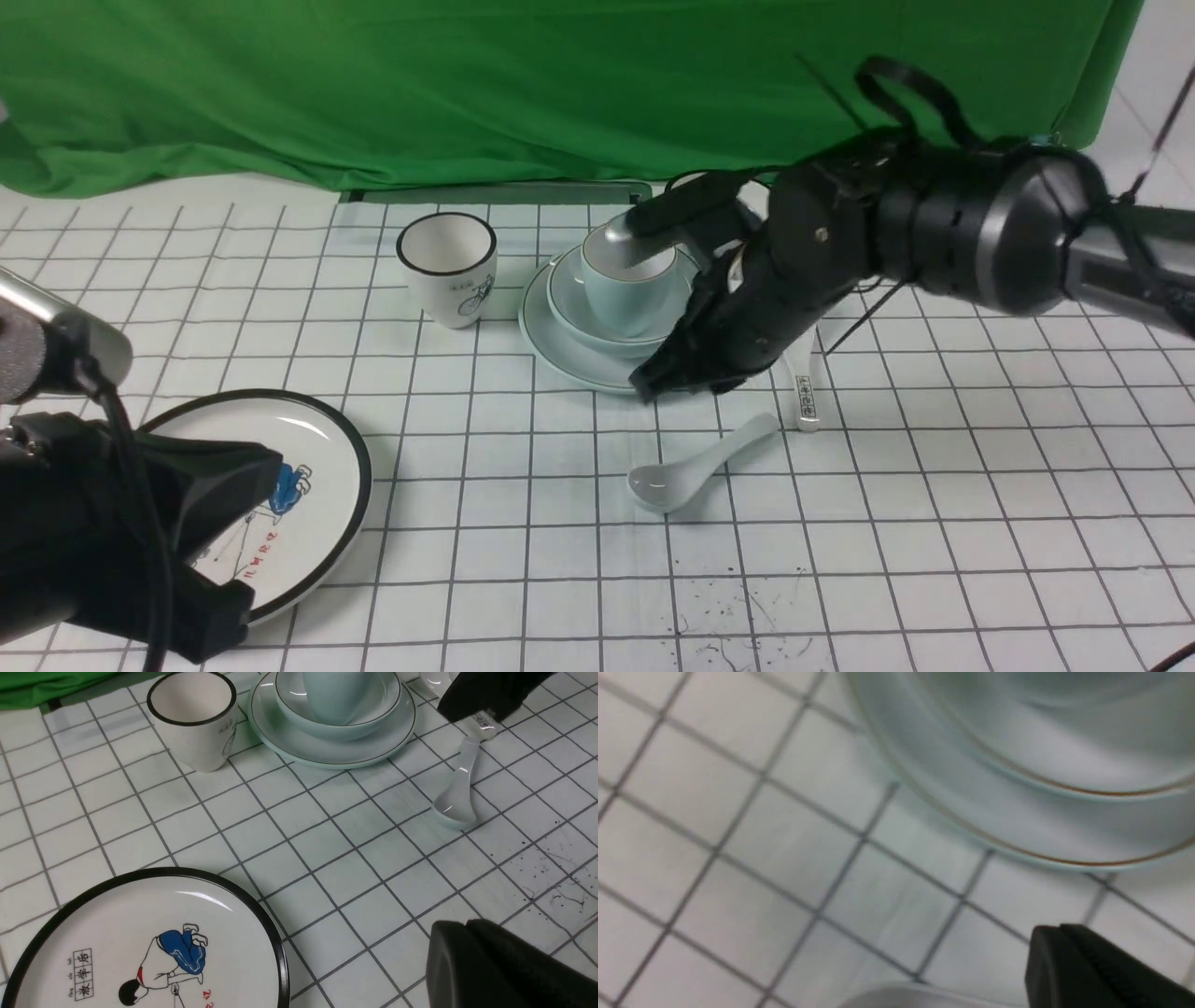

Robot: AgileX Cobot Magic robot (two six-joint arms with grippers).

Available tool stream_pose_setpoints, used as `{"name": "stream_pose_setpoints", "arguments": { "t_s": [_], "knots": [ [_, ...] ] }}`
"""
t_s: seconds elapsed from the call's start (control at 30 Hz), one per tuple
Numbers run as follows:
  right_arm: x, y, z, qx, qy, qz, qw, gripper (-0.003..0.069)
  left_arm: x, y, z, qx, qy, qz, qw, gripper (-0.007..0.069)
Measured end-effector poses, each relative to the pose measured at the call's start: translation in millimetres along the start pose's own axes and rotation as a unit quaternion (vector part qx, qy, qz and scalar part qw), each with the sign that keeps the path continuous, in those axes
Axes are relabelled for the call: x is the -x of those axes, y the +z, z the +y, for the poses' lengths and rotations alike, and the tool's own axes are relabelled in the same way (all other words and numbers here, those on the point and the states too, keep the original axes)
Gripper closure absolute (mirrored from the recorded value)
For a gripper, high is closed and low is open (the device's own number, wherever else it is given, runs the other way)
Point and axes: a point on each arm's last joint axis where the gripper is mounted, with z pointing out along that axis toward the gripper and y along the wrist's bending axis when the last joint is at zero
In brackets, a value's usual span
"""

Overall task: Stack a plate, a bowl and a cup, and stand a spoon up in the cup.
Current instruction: Use the right arm to grab a blue soup spoon

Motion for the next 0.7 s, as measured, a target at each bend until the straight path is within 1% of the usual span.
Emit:
{"name": "stream_pose_setpoints", "arguments": {
  "t_s": [0.03,0.1,0.13,0.27,0.4,0.5,0.57,0.67,0.7],
  "knots": [
    [-1.3,7.4,9.7,0.007,-0.013,0.009,1.000,0.0652,0.0,0.0,0.0,0.000,0.000,0.000,1.000,0.0662],
    [-2.9,14.3,15.2,0.011,-0.020,0.017,1.000,0.0652,0.0,0.0,0.0,0.000,0.000,0.000,1.000,0.0662],
    [-6.2,25.8,20.4,0.019,-0.022,0.029,0.999,0.0652,0.0,0.0,0.0,0.000,0.000,0.000,1.000,0.0662],
    [-12.3,41.4,23.2,0.030,-0.023,0.051,0.998,0.0652,0.0,0.0,0.0,0.000,-0.004,0.000,1.000,0.0662],
    [-18.1,37.8,23.5,0.036,-0.047,0.092,0.994,0.0652,-1.1,0.0,-0.3,-0.002,-0.006,0.006,1.000,0.0662],
    [-26.4,29.8,20.6,0.027,-0.070,0.143,0.987,0.0652,-1.3,0.0,-0.3,-0.002,-0.007,0.007,1.000,0.0662],
    [-27.4,21.0,17.3,0.012,-0.077,0.155,0.985,0.0651,-1.3,0.0,-0.2,-0.001,-0.006,0.007,1.000,0.0662],
    [-21.6,1.4,10.6,-0.007,-0.043,0.132,0.990,0.0634,-1.4,0.0,0.0,0.000,-0.004,0.007,1.000,0.0662],
    [-19.5,-5.4,6.9,-0.011,-0.025,0.121,0.992,0.0612,-1.4,0.0,0.0,0.000,-0.004,0.008,1.000,0.0662]
  ]
}}
